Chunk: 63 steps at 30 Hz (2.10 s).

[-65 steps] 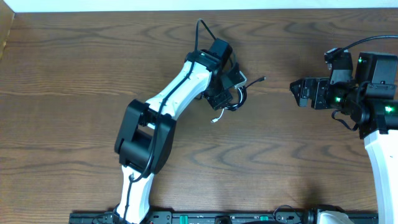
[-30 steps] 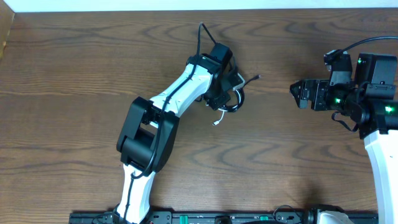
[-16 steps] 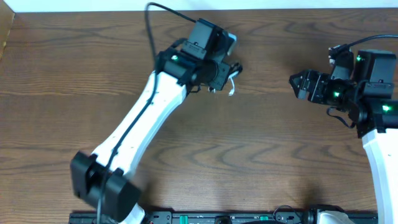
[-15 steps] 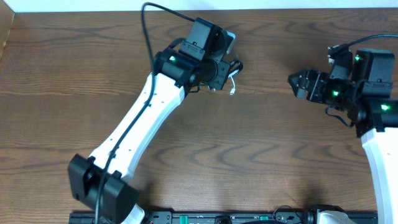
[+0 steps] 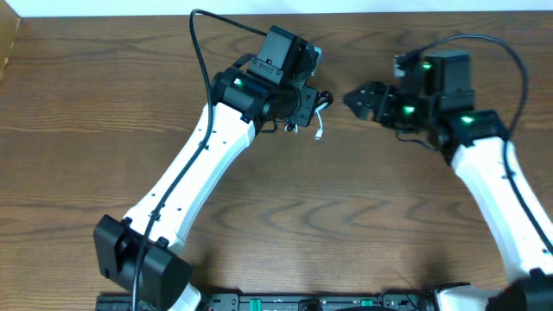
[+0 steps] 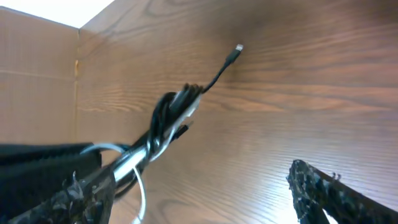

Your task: Untangle cables

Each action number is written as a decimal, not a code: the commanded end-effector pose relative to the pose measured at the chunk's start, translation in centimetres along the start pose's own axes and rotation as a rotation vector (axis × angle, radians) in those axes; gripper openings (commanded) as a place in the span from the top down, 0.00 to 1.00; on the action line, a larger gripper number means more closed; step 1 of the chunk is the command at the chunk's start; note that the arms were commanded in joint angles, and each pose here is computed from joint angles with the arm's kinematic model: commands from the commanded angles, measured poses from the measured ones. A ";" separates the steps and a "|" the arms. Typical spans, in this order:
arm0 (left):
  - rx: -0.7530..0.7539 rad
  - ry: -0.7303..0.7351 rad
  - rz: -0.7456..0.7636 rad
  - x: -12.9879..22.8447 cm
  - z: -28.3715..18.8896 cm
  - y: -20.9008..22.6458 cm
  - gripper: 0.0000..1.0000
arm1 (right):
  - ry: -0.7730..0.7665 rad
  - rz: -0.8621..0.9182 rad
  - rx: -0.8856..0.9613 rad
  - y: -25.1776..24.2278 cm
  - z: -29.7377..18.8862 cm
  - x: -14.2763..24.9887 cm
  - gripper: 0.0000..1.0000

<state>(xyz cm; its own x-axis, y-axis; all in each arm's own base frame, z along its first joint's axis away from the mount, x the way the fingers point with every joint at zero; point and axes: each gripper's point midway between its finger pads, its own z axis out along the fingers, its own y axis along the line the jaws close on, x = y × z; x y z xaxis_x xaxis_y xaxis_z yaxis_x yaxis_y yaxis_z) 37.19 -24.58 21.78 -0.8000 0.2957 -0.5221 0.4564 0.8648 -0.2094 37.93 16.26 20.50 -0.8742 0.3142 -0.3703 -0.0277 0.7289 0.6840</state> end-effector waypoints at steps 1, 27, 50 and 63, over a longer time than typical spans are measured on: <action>0.015 -0.009 -0.015 -0.4 -0.3 -0.1 0.92 | 0.025 0.107 -0.040 1.3 2.0 0.1 0.15; 0.027 -0.091 -0.004 -2.4 -0.4 -0.5 0.93 | 0.271 0.307 -0.090 -1.3 11.8 4.3 0.63; 0.198 -0.161 -0.197 -3.2 -6.5 0.4 0.94 | 0.223 -0.332 -0.461 1.8 8.7 2.7 0.16; 0.416 -0.033 -0.322 -0.5 -8.5 1.4 0.93 | 0.024 -0.638 -0.648 2.9 2.1 -1.5 0.11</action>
<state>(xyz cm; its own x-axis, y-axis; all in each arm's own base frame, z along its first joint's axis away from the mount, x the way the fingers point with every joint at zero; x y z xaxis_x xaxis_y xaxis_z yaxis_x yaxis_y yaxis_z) 35.84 -19.18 27.03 -0.9125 0.0062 -0.4091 0.2661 0.7683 -0.5821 41.20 19.17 17.90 -0.7357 -0.0307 -0.6766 -0.6379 0.3672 0.6770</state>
